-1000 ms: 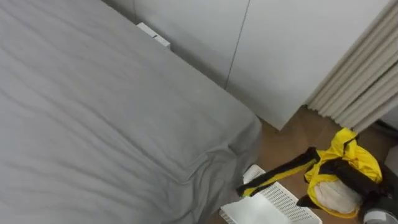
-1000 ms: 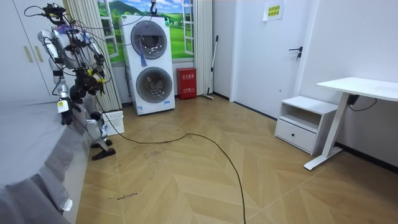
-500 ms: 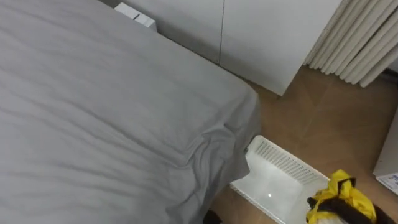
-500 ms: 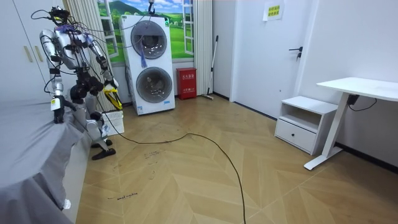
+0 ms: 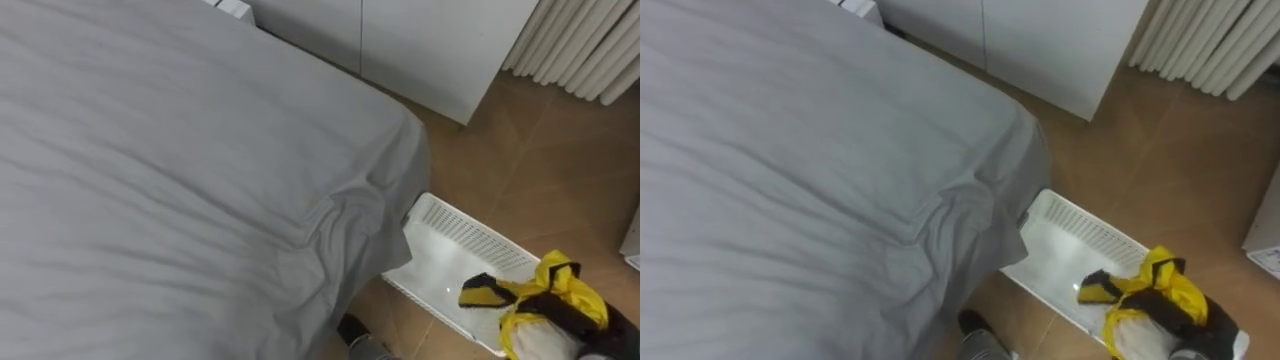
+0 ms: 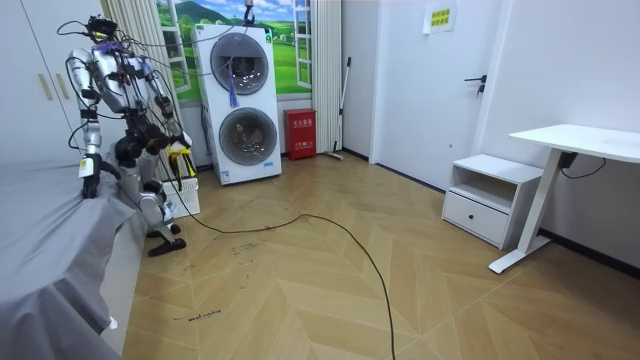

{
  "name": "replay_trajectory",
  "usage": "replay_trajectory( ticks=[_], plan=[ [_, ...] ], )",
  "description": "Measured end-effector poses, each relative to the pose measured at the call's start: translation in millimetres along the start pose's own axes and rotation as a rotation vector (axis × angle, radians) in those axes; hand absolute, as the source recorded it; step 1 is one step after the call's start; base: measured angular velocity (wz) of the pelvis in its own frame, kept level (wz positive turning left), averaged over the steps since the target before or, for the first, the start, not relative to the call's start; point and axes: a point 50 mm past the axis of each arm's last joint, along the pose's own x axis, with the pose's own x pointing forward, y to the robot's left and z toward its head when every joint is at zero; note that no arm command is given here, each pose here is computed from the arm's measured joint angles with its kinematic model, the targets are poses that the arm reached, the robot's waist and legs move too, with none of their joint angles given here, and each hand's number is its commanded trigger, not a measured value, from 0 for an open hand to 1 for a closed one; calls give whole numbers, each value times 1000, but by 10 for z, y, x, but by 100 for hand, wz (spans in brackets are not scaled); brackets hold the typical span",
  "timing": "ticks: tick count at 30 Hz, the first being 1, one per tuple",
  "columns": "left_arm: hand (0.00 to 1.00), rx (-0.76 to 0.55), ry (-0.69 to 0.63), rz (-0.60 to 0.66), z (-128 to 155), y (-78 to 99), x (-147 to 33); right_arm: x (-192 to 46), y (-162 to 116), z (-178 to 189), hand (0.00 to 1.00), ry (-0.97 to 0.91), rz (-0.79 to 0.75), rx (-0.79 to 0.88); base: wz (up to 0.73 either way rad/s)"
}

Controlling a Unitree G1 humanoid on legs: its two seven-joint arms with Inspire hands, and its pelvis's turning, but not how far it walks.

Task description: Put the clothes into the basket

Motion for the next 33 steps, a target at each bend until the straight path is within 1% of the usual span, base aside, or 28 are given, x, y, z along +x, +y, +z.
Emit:
replay_trajectory(
  ticks=[12,33],
  plan=[
    [0,13,-45,13,206,3,14,41,55,-71,0,61,-14,-22,8],
    [0,7,-100,23,257,22,13,48,69,-72,0,62,-4,-17,10]
  ],
)
